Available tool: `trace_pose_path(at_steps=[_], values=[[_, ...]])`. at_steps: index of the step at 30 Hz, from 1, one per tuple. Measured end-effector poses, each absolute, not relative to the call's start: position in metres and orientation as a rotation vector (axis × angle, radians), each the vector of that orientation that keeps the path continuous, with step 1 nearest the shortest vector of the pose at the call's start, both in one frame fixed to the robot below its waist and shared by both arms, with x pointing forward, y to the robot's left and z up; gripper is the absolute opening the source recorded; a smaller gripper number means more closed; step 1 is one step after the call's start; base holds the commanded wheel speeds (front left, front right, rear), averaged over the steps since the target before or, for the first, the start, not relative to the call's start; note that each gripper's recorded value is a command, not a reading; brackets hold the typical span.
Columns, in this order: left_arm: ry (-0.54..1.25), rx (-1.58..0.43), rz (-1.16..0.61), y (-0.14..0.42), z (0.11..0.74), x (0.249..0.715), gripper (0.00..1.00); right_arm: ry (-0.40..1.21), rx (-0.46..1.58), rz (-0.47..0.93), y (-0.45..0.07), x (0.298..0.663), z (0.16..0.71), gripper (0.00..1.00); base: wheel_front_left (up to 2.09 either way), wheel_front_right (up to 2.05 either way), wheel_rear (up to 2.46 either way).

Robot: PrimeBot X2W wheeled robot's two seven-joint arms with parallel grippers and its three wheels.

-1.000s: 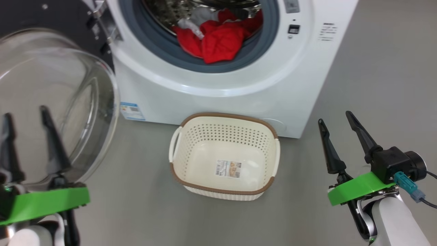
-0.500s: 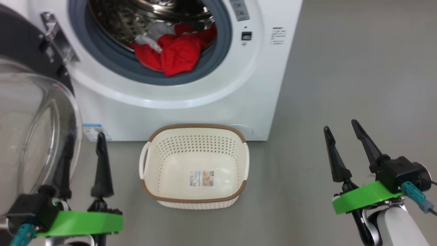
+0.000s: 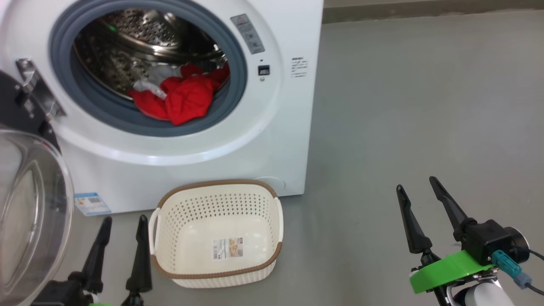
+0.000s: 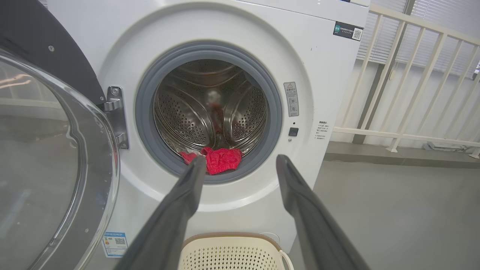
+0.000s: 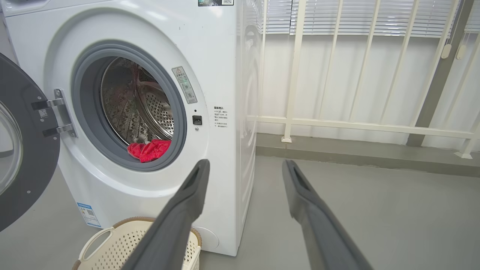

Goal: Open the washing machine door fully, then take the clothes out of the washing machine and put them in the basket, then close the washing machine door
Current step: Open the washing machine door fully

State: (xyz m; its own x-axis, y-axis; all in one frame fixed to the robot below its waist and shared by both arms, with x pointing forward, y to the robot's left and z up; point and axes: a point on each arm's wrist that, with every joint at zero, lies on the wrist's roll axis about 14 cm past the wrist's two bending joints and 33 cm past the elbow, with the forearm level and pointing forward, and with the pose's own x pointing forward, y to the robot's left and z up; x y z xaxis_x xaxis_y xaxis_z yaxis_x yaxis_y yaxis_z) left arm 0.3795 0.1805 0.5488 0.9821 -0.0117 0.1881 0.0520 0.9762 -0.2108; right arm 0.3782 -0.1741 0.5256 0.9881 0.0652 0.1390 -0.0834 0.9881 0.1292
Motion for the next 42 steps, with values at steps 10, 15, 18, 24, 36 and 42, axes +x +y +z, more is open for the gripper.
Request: trace_pose_path(at_steps=[10,15,18,24,36,42], values=[[-0.149,-0.192,-0.060,0.168,0.535,0.370,1.00,-0.158,0.122,0.039,-0.186,0.357,0.531,1.00,0.00,0.00,0.00],[-0.140,-0.179,-0.044,0.171,0.531,0.365,1.00,-0.129,0.123,0.029,-0.188,0.344,0.521,1.00,0.00,0.00,0.00],[-0.134,-0.162,-0.042,0.173,0.529,0.363,1.00,-0.131,0.122,0.025,-0.190,0.341,0.521,1.00,0.00,0.00,0.00],[-0.119,-0.146,-0.030,0.177,0.524,0.359,1.00,-0.141,0.118,0.017,-0.192,0.340,0.524,1.00,0.00,0.00,0.00],[-0.122,-0.129,-0.010,0.182,0.526,0.359,1.00,-0.136,0.115,0.026,-0.189,0.342,0.523,1.00,0.21,-0.21,0.00],[-0.120,-0.122,0.000,0.184,0.526,0.359,1.00,-0.130,0.115,0.033,-0.187,0.343,0.521,1.00,1.24,-1.24,0.00]])
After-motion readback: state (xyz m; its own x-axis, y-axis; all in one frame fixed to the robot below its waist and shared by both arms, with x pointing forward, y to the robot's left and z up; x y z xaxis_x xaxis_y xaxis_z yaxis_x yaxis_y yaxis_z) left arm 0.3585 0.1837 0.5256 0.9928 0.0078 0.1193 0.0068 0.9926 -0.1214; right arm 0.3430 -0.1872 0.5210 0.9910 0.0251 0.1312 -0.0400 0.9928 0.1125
